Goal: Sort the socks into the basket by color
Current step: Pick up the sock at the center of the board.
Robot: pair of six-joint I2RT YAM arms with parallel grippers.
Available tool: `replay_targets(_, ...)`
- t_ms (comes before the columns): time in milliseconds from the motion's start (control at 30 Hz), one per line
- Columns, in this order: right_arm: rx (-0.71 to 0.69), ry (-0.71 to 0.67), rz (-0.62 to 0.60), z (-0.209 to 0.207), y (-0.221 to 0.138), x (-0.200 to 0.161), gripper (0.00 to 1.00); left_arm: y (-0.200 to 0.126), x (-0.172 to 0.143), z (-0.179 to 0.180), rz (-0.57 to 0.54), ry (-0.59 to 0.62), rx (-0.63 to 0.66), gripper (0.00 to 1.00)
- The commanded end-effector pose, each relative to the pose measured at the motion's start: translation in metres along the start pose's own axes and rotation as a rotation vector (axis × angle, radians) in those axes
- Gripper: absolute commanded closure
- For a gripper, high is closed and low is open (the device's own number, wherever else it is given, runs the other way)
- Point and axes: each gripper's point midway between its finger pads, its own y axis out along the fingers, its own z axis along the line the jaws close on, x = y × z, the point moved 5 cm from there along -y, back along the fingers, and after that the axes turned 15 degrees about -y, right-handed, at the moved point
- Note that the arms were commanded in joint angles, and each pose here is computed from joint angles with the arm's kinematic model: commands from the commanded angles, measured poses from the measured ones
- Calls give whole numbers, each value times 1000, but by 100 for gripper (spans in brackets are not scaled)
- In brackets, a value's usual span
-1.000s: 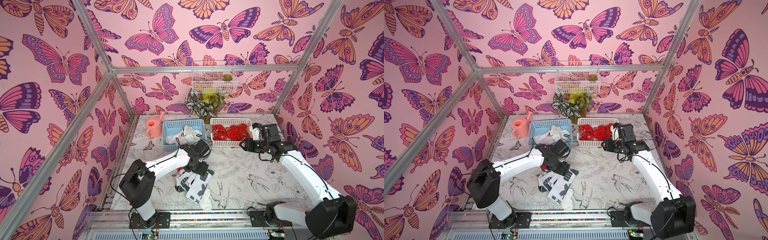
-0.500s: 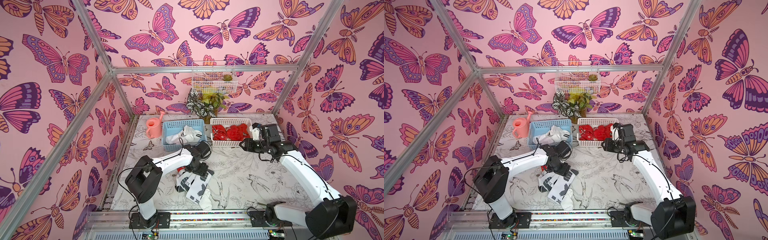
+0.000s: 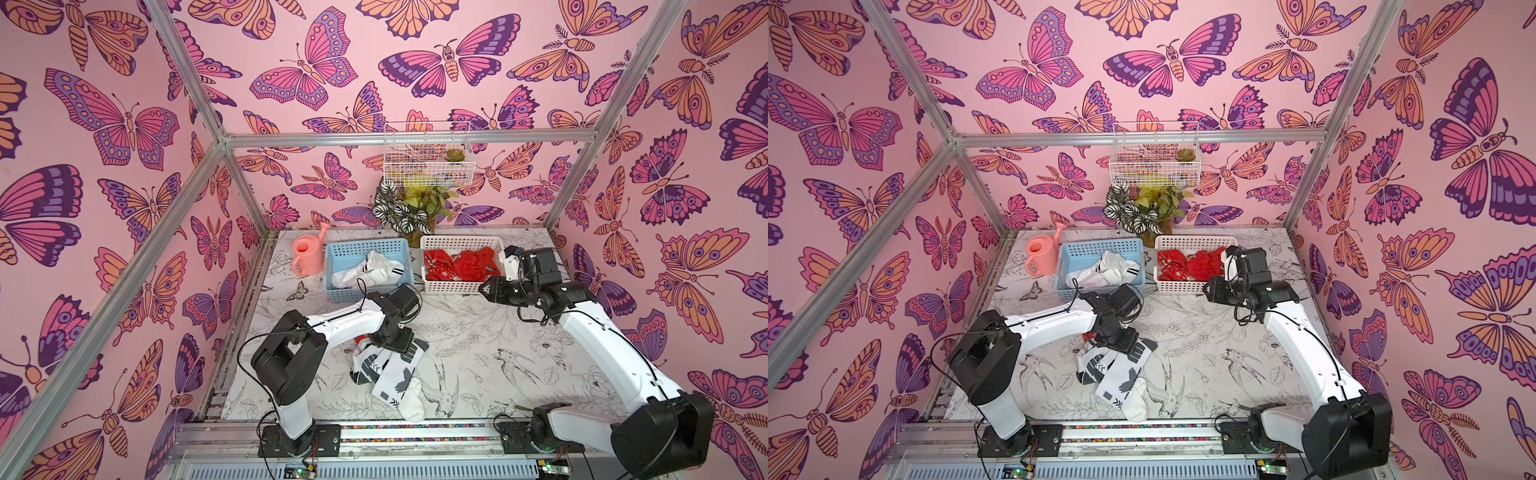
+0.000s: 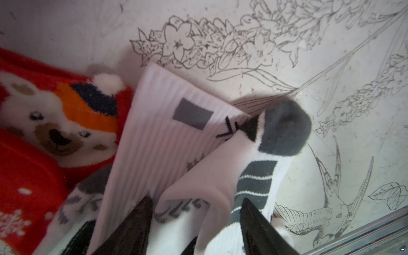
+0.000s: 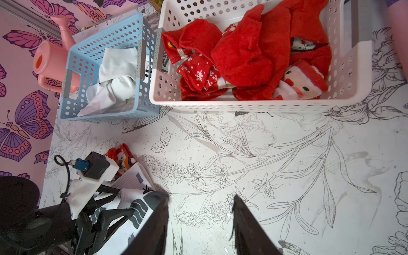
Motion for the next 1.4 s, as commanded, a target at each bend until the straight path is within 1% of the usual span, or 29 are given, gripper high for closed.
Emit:
replay_targets(0,-12,-21,-2,2,-7,0,51,9,-3,2,35,-16,-6,37)
replay_targets(167,-17,-20,-4,2,-8,1,51,12,-3,-1,46,-16,-24,41)
replay_targets(433,-27,-27,-6,1,-9,0,51,18,-4,-2,65,-13,-31,55)
replay_targets(533,-29,-27,-11,1,-10,1,51,19,-2,-2,63,-13,-30,63)
replay_targets(667,-32,-27,-17,1,-12,3,51,17,0,-1,50,-11,-25,77)
replay_targets(833,-38,-30,-22,0,-13,3,51,14,5,2,28,-17,-14,89)
replay_targets(1000,-41,-30,-29,0,-14,5,51,5,10,2,-5,-18,-16,99)
replay_targets(1067,-41,-31,-33,1,-15,6,51,-1,13,2,-25,-20,-16,100)
replay_targets(1367,-39,-32,-43,1,-16,9,51,-30,21,-1,-86,-32,-41,100)
